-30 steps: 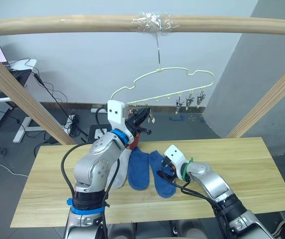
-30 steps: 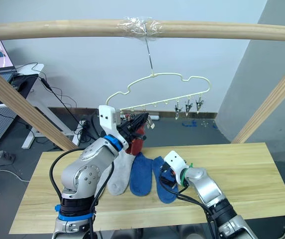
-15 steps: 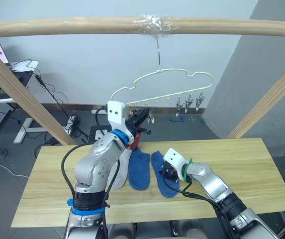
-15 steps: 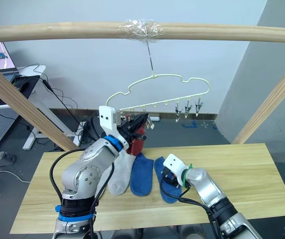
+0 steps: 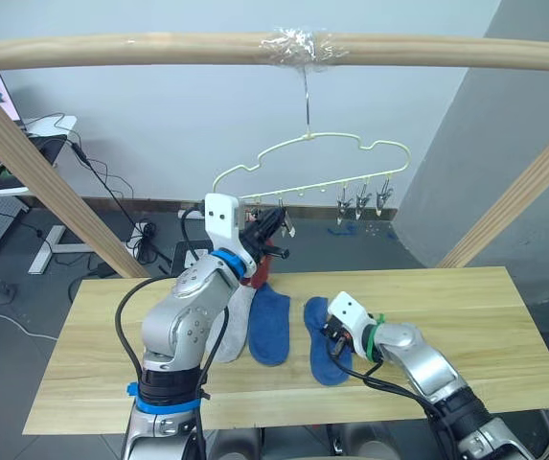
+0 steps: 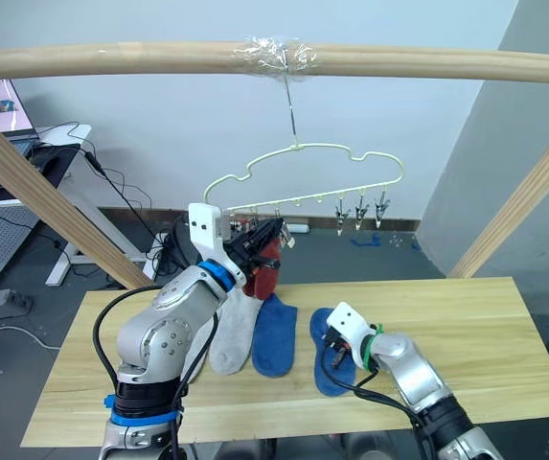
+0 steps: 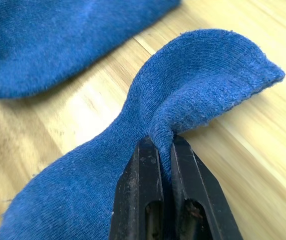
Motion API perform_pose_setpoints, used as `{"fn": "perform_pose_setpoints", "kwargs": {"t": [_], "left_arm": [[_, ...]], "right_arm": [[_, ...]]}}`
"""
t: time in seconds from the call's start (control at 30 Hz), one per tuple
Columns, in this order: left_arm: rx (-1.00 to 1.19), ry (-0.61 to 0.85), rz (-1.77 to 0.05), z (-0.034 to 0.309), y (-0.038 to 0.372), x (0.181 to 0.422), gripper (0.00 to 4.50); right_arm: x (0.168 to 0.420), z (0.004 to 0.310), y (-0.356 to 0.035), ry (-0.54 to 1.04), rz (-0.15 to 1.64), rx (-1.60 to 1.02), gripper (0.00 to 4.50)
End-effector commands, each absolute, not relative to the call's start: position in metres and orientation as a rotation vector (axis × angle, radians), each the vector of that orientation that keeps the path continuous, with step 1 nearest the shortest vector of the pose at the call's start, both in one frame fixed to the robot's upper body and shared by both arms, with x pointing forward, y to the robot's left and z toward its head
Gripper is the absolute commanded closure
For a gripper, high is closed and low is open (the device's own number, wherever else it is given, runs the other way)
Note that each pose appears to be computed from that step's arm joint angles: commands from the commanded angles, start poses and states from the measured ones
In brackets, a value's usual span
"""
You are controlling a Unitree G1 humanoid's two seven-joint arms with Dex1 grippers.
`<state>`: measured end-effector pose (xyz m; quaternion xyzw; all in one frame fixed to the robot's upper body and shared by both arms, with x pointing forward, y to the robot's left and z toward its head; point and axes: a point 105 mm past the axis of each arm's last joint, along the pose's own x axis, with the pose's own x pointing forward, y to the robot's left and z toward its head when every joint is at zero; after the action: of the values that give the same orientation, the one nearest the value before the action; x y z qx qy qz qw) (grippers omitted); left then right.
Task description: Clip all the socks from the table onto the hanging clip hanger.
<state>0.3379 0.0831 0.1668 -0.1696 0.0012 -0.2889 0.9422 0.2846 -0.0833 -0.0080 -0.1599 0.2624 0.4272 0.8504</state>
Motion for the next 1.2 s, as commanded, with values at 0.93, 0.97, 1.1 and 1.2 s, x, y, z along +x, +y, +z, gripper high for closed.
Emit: {"fn": "perform_pose_setpoints", "kwargs": {"t": [0.93,0.97,1.1,1.2], "left_arm": [[-0.563,0.084,-0.759,0.177,0.075,0.321,4.5],[-0.564,0.084,-0.759,0.177,0.074,0.321,4.5],[-0.568,0.087,-0.758,0.177,0.074,0.32,4.5],[-0.569,0.088,-0.751,0.177,0.075,0.322,4.5]], "right_arm": [[0.275,0.135,-0.05,0.2,1.037,0.151,4.48],[0.276,0.135,-0.049,0.199,1.036,0.156,4.48],[0.28,0.135,-0.049,0.197,1.025,0.151,4.48],[0.285,0.135,-0.049,0.194,1.007,0.162,4.48]]}}
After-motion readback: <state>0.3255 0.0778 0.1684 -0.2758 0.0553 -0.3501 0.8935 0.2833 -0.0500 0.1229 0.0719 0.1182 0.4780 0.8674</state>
